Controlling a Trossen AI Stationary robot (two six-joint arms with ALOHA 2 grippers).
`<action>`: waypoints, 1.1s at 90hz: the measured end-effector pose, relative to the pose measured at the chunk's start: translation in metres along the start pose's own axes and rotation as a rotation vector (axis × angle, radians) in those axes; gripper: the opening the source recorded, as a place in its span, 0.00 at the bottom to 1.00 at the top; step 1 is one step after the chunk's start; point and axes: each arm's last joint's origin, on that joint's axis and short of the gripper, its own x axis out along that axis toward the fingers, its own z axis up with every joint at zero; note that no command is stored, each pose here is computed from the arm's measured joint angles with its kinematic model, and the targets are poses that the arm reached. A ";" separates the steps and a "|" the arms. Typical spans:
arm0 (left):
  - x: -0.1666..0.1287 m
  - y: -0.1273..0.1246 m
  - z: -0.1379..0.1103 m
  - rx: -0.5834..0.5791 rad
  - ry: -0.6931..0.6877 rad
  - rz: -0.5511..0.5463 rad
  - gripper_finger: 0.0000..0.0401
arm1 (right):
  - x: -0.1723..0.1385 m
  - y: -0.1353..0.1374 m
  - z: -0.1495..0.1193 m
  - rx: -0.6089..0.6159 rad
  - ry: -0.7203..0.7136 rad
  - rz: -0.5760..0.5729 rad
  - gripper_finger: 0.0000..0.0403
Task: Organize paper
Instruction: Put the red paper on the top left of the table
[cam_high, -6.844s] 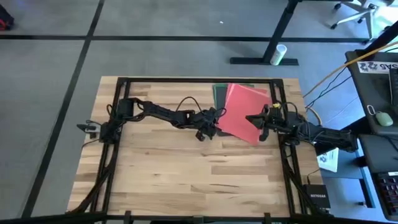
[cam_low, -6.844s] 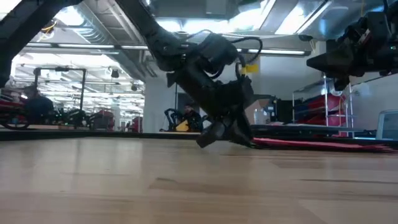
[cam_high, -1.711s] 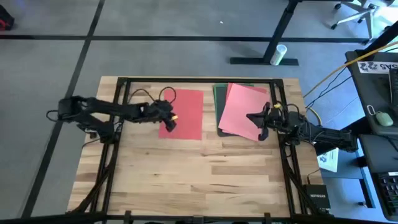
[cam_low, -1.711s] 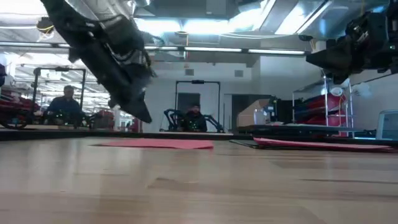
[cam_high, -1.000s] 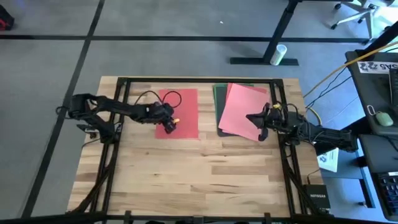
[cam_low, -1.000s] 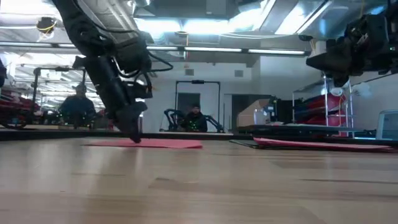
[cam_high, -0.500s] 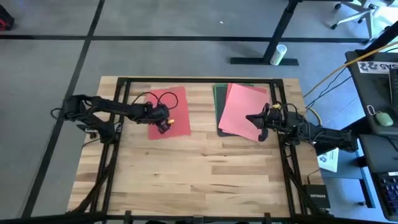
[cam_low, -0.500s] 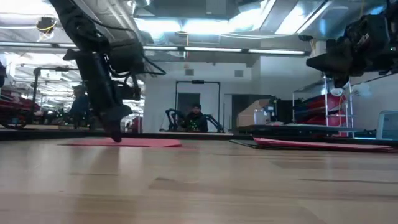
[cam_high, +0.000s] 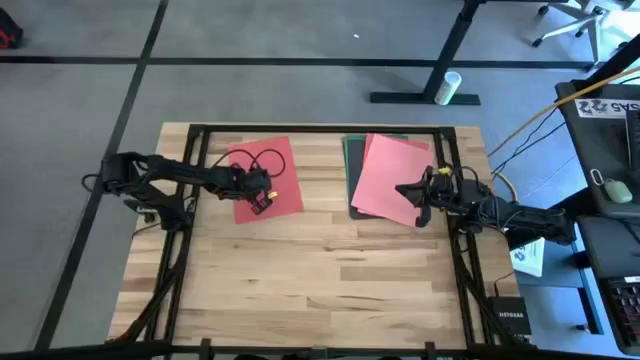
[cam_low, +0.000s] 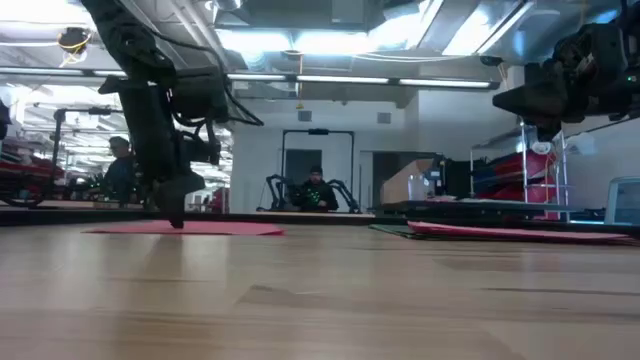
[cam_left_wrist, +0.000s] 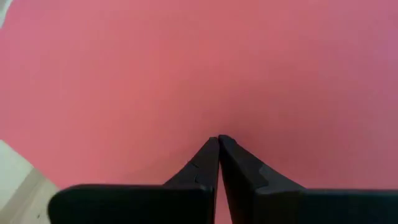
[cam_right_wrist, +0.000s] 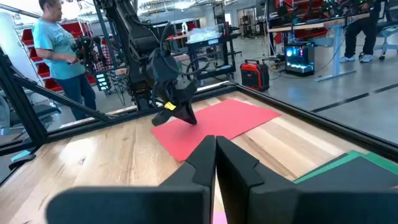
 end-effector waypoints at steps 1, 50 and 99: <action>-0.001 -0.001 0.001 0.003 0.002 0.000 0.00 | 0.000 0.000 0.000 0.000 0.000 0.000 0.00; -0.061 -0.057 0.010 0.156 -0.004 -0.261 0.00 | 0.000 0.000 0.000 0.000 0.001 0.000 0.00; -0.041 -0.066 -0.047 0.106 0.132 -0.228 0.00 | 0.000 0.000 0.000 0.000 0.003 0.002 0.00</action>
